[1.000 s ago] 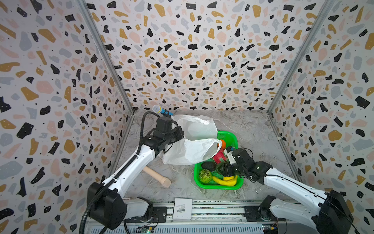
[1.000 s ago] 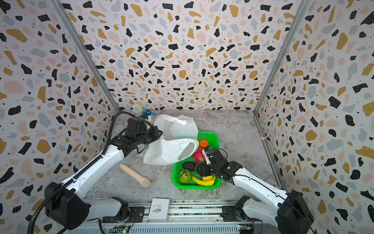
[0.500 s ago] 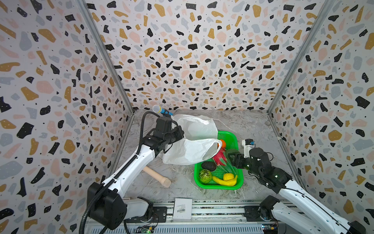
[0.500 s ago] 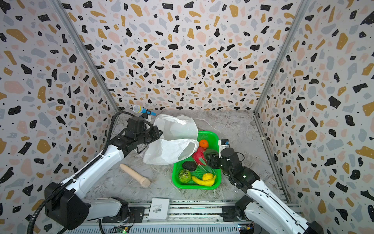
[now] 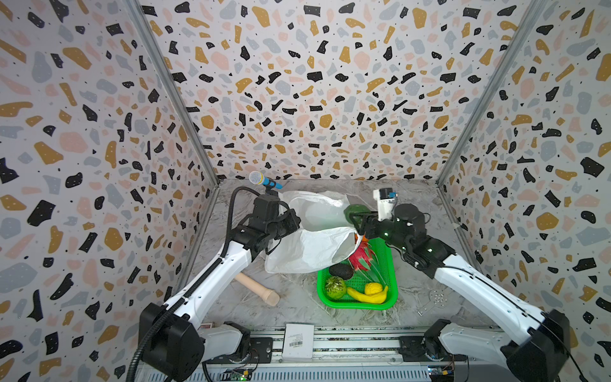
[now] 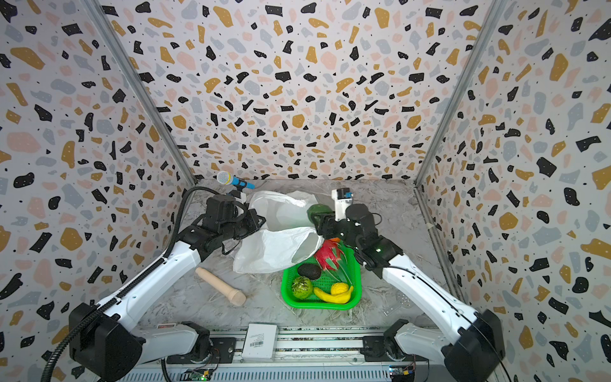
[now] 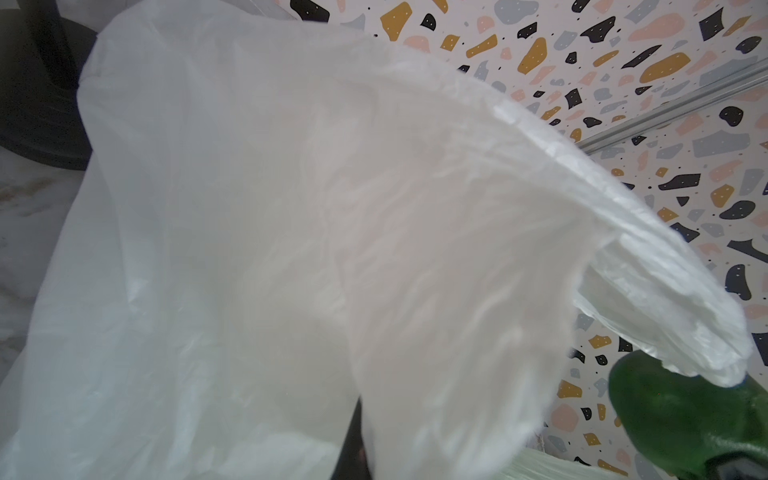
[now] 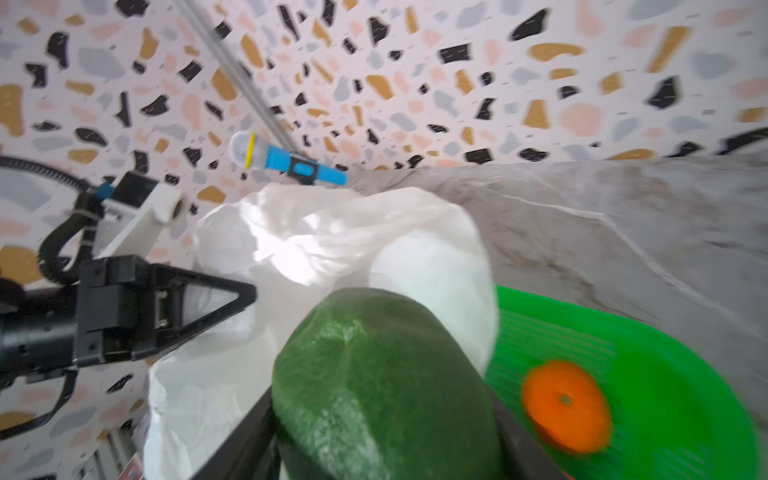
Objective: Place the fruits into the plastic bag
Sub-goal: 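Lift the avocado with the right gripper and move it into the bag opening, then open the right gripper inside the bag and withdraw it over the basket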
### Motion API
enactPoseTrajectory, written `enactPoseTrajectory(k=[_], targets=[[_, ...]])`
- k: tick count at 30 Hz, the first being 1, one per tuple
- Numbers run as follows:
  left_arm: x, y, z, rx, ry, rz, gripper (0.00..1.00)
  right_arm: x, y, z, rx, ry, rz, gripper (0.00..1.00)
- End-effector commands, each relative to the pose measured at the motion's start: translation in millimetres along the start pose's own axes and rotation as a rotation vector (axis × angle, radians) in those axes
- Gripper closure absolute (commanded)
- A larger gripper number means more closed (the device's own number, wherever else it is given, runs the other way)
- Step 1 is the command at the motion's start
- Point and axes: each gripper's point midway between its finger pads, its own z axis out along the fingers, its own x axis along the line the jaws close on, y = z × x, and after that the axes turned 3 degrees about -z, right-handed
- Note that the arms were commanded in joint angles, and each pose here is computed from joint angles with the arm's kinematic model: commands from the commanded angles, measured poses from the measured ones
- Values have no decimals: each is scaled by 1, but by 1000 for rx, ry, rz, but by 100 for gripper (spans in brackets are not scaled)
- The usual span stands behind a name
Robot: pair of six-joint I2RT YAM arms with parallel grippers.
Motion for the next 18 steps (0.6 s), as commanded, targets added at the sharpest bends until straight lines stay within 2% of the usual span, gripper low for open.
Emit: enactPoseTrajectory(k=[1,3,5,18], targets=[[-12,5,-9,-24,-62,-4,100,67,0,24,44,230,-114,40],[-13,5,-12,-29,-68,-6,100,92,-5,36,78,294,-127,26],[-12,3,-14,-28,-70,-3,100,98,-7,40,72,301,-116,23],[-10,1,-15,-26,-63,1,100,65,-17,19,14,171,-40,21]])
